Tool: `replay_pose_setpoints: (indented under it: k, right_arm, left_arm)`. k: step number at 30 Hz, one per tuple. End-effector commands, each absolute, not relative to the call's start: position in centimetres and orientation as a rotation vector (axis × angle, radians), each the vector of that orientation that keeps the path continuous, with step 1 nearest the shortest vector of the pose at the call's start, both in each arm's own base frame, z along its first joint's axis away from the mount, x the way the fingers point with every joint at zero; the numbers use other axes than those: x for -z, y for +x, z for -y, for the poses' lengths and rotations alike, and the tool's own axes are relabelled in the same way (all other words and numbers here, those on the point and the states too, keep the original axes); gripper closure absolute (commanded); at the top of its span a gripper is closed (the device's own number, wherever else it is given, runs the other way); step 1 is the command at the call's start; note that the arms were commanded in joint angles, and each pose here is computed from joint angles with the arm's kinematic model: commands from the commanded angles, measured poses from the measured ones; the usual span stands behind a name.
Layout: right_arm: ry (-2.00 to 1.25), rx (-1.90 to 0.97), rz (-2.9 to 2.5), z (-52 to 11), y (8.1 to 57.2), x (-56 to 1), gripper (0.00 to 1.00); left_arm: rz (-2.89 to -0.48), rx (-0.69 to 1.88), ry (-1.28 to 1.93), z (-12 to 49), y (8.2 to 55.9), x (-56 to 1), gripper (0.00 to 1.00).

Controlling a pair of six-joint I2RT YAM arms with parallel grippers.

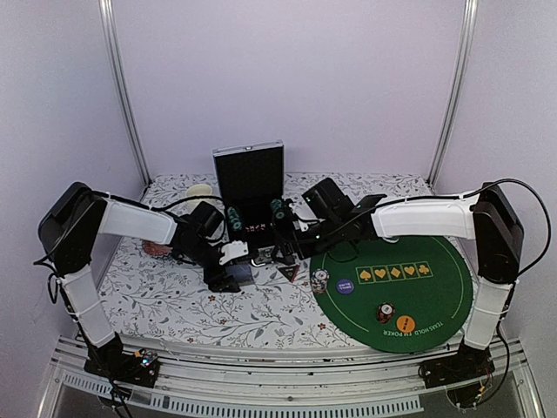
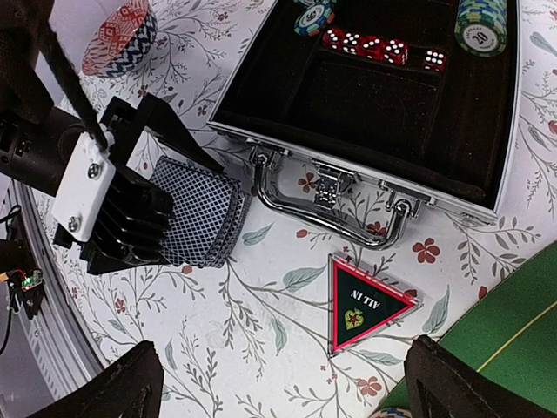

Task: Distribute texas hold em gaming equipment
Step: Pick up the face-down deck piles from the center of the board.

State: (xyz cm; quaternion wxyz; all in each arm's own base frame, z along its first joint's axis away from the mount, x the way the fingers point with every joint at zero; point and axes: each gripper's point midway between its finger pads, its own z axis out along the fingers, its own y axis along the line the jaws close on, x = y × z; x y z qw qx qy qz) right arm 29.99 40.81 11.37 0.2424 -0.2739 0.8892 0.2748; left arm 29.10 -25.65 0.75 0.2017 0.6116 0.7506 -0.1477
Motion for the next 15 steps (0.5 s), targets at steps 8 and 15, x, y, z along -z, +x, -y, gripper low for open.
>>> replay_pose_setpoints:
  k: [8,15]
  right_arm:
    - [-0.675,-0.675,-2.365,-39.3,31.2,-14.6,0.01]
    - [-0.63,-0.699,-2.347,-38.9,31.6,-15.5,0.01]
  left_arm:
    - [-2.23,0.383,1.752,23.8,27.8,1.6,0.4]
    - [-2.115,0.308,1.716,24.6,29.0,-2.0,0.48]
